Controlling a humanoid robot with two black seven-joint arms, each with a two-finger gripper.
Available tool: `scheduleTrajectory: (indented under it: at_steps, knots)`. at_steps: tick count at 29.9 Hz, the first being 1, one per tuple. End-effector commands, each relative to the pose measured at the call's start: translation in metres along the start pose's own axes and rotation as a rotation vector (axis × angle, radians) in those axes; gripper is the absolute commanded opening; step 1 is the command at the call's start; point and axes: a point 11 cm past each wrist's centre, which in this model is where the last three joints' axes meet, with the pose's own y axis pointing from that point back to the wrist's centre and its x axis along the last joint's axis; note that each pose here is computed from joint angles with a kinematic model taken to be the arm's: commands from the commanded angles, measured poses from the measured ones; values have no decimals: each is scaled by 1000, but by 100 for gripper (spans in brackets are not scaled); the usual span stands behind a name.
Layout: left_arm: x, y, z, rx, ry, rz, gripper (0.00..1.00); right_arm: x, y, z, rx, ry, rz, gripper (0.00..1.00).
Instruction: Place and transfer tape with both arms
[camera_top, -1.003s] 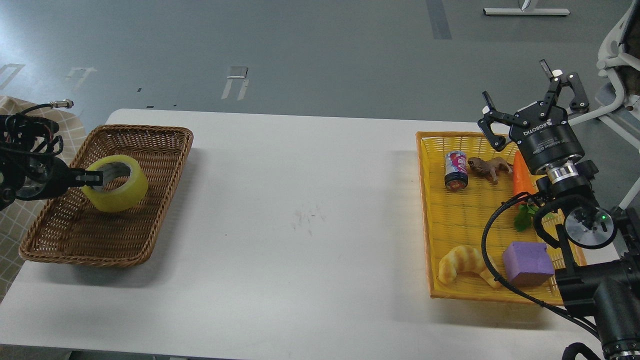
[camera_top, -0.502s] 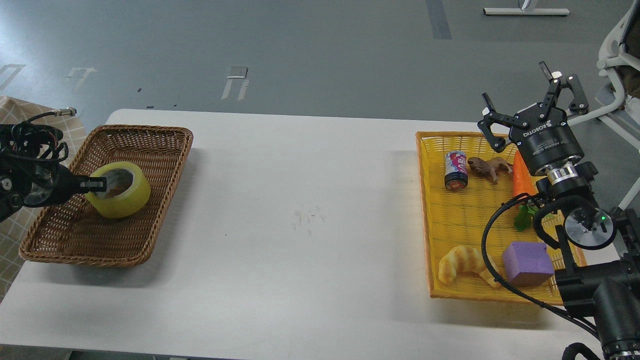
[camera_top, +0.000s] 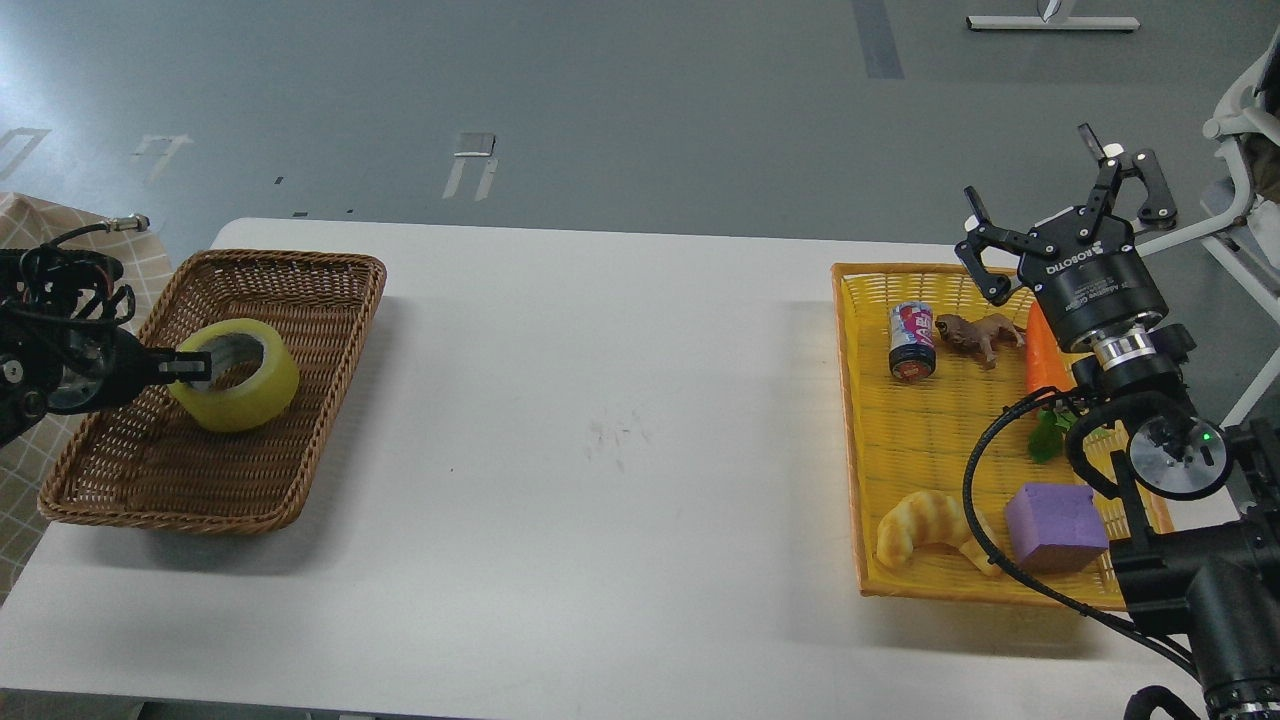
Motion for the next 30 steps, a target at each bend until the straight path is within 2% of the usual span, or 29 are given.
scheduleTrajectory:
  at_steps: [1,2,6,10,20,26,29,30]
  knots:
    - [0,0,0,-1,0,0,30,0,0,0,0,1,0,100]
    - [0,0,0,-1,0,-2,37,0,0,0,0,1,0,100]
    - [1,0,2,-12,21,2,53,0,0,0,0,0,0,100]
    - [1,1,3,-29,60,5,65,0,0,0,1,1,0,100]
    - [24,9,10,-90,170,63,73,-1,-1,-1,3,0,-2,100]
    - [62,22,27,-221,379,184,78,0,0,-1,2,0,-1,100]
    - [81,27,30,-279,521,307,89,0,0,0,2,-1,0,100]
    - [88,30,30,-299,583,354,97,0,0,0,2,-1,0,100]
